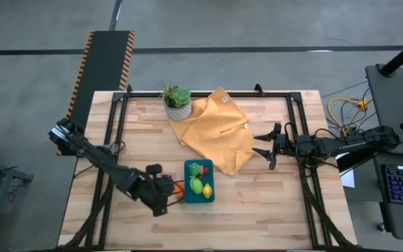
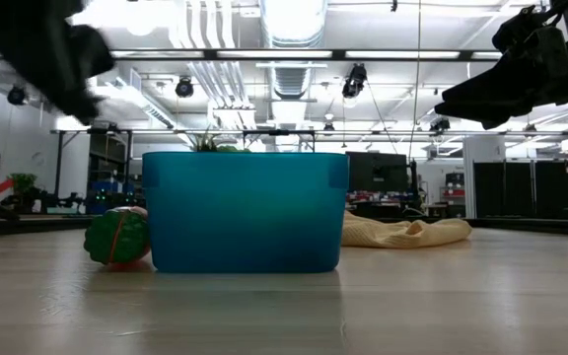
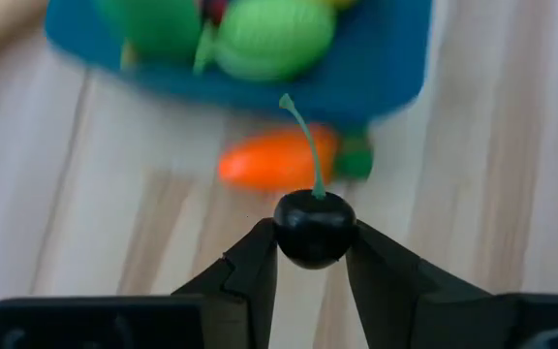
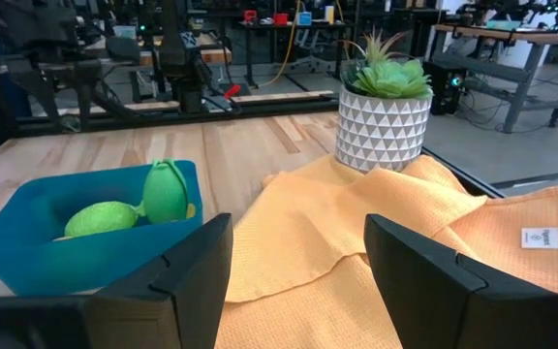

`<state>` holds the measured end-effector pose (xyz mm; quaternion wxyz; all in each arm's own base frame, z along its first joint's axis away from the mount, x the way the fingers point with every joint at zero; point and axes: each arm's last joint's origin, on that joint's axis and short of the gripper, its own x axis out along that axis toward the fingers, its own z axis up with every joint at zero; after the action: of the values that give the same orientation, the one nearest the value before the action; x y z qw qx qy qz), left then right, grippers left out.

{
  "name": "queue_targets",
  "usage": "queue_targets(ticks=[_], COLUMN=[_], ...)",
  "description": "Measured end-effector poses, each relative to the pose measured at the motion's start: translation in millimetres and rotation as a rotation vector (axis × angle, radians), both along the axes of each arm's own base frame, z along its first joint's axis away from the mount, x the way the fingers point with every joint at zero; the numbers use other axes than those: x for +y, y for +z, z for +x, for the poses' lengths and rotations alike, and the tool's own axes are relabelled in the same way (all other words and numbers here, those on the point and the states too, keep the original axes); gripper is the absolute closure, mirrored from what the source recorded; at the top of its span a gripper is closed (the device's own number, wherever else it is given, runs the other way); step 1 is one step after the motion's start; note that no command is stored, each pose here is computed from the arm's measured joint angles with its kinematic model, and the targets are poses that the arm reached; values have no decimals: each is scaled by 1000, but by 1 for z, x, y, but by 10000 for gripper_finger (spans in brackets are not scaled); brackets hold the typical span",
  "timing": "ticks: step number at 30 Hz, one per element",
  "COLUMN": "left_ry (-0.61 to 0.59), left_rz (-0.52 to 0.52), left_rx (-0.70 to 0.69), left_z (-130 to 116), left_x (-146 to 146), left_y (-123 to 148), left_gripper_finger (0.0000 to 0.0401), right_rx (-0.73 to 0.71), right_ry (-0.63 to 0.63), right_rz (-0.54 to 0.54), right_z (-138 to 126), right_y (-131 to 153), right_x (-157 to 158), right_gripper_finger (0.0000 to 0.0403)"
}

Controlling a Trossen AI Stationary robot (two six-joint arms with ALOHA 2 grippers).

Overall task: Pick and placing Produce into tupperware
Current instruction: Put the black cherry into the bin

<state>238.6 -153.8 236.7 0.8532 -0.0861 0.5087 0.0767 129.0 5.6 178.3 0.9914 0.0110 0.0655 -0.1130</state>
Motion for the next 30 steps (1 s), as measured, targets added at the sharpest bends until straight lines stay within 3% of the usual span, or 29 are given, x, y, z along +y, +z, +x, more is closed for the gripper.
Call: queue_targets(ticks=[21, 30], left_ry=[-165, -157], left_rz=[133, 165], left_rx=[-327, -459], left_z=[61, 68], left_x=[56, 62], left_y=[17, -1], left_gripper_finger=[306, 305], right_rx=[1, 1], right_ry=[0, 0], right_rz=[-2, -2], right_z=[0, 0], right_y=[0, 0], right_x=[0, 0], right_gripper_finger=[175, 175])
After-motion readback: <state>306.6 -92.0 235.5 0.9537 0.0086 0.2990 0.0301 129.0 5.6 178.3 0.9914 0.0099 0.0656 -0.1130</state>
